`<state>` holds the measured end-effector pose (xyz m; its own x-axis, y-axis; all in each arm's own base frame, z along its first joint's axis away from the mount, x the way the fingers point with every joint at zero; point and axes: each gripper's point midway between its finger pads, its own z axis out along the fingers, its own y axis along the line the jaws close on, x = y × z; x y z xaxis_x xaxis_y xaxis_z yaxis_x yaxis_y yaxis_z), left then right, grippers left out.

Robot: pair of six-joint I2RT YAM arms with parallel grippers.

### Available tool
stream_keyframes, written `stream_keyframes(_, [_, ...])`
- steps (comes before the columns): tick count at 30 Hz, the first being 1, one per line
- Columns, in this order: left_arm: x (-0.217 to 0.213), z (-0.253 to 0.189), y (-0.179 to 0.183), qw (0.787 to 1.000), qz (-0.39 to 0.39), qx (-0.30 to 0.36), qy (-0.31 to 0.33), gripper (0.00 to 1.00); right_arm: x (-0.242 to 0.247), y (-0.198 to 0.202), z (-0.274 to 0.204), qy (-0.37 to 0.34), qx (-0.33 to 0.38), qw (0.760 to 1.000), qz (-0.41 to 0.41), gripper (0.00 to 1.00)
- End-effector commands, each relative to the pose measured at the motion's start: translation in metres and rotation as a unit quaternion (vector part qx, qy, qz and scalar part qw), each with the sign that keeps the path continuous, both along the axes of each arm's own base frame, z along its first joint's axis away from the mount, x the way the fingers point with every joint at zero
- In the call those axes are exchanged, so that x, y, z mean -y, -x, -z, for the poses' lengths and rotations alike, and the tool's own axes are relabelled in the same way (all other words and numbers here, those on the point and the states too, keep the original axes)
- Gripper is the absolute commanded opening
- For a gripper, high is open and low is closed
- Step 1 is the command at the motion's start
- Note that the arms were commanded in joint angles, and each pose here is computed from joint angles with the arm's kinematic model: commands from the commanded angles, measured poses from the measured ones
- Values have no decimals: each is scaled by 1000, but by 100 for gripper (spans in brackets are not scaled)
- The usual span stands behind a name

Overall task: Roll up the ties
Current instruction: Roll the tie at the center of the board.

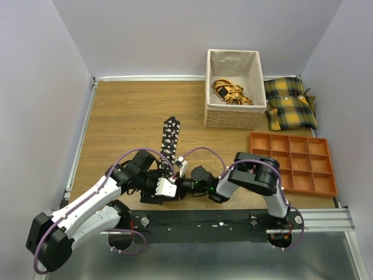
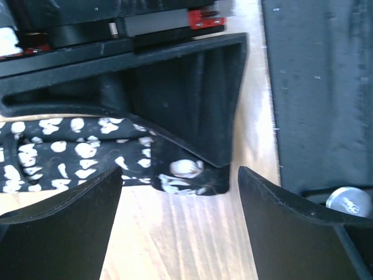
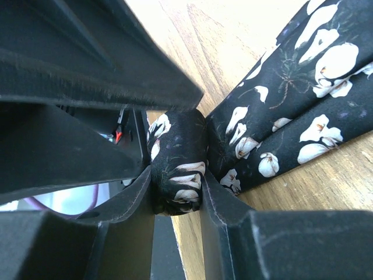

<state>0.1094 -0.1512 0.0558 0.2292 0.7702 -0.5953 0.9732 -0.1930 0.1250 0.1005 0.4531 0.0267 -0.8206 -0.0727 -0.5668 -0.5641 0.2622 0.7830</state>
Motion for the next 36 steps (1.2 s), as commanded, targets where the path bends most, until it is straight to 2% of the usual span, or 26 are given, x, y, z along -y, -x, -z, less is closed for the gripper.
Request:
stream_keyframes(1, [3,3,-18,999,-32,41,-5,90,36,8,74,124,-63,990,8,15])
stream_keyframes(8, [-3,13,3,999,10,-2,-35,90,43,3,79,132,-90,987,26,15])
stream_keyframes(13, [-6,18,12,998,15,-30,-45,86,47,4,83,143,-137,980,23,15])
stream_keyframes(20, [6,17,-7,998,-33,-25,-46,82,49,5,86,148,-182,972,26,15])
stream_keyframes(25, [5,25,-4,997,-23,-31,-71,80,53,-3,83,125,-229,964,50,12])
stream_keyframes(32, [13,30,-7,997,-31,-27,-61,66,51,-6,85,116,-250,959,61,12])
stream_keyframes(36, [18,37,-3,996,-27,-43,-76,63,49,-12,82,116,-251,958,72,12])
